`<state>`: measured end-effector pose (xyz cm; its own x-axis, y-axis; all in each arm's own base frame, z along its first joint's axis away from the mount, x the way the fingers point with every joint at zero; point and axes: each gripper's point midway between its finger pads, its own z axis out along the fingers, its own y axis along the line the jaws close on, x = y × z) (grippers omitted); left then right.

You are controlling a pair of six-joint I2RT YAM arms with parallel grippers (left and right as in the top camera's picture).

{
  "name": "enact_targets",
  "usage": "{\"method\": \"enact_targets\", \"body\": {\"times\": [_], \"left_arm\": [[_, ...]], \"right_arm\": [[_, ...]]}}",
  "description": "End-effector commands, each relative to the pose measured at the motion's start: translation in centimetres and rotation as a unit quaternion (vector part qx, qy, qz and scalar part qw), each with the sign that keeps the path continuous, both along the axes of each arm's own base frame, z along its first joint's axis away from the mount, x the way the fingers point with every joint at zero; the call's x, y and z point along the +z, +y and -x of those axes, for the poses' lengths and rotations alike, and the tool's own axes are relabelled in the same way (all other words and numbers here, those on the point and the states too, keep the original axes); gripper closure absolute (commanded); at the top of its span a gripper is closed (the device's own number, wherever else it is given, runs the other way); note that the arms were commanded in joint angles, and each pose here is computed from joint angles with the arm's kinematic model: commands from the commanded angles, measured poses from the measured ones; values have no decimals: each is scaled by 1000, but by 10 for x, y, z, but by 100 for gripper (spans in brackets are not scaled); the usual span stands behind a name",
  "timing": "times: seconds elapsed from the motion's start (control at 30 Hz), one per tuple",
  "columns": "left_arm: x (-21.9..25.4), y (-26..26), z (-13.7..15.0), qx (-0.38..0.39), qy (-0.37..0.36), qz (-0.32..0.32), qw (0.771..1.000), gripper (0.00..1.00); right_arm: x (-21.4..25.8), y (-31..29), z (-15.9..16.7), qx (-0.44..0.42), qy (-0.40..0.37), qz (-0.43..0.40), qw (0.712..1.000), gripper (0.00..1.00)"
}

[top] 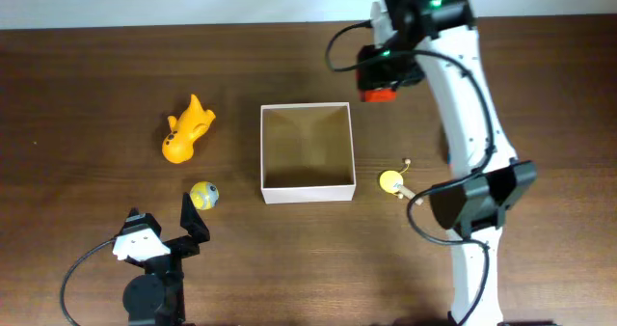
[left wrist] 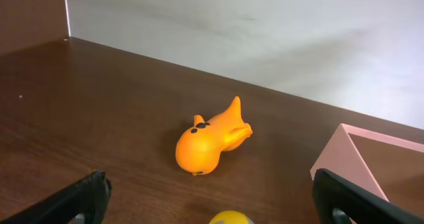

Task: Pack container
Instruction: 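Lift the truck and carry it left over the box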

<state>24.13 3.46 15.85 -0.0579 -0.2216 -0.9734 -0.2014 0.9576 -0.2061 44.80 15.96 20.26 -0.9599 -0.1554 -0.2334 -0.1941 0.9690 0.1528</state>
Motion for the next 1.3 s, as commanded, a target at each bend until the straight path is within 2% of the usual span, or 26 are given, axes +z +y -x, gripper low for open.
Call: {"method": "enact_targets", "body": {"times": [0.0, 0.33, 0.53, 0.8, 0.97, 1.27], "left_arm": [[-1, 0, 0, -3, 1, -9, 1000, 1], [-1, 0, 0, -3, 1, -9, 1000, 1], [-1, 0, 0, -3, 1, -9, 1000, 1], [-1, 0, 0, -3, 1, -9, 1000, 1], [-1, 0, 0, -3, 1, -9, 1000, 1], [-1, 0, 0, -3, 1, -9, 1000, 1]], "right_arm": [[8, 40, 12, -3, -6, -15, 1000, 44], [13, 133, 36, 31, -34, -52, 998, 44], [-12, 162, 37, 22, -45, -30, 998, 44], [-60, 166, 38, -1, 0, -2, 1000, 43], [-76, 151, 36, -32, 4, 36, 999, 43], [-101, 151, 38, -33, 17, 45, 998, 44]]}}
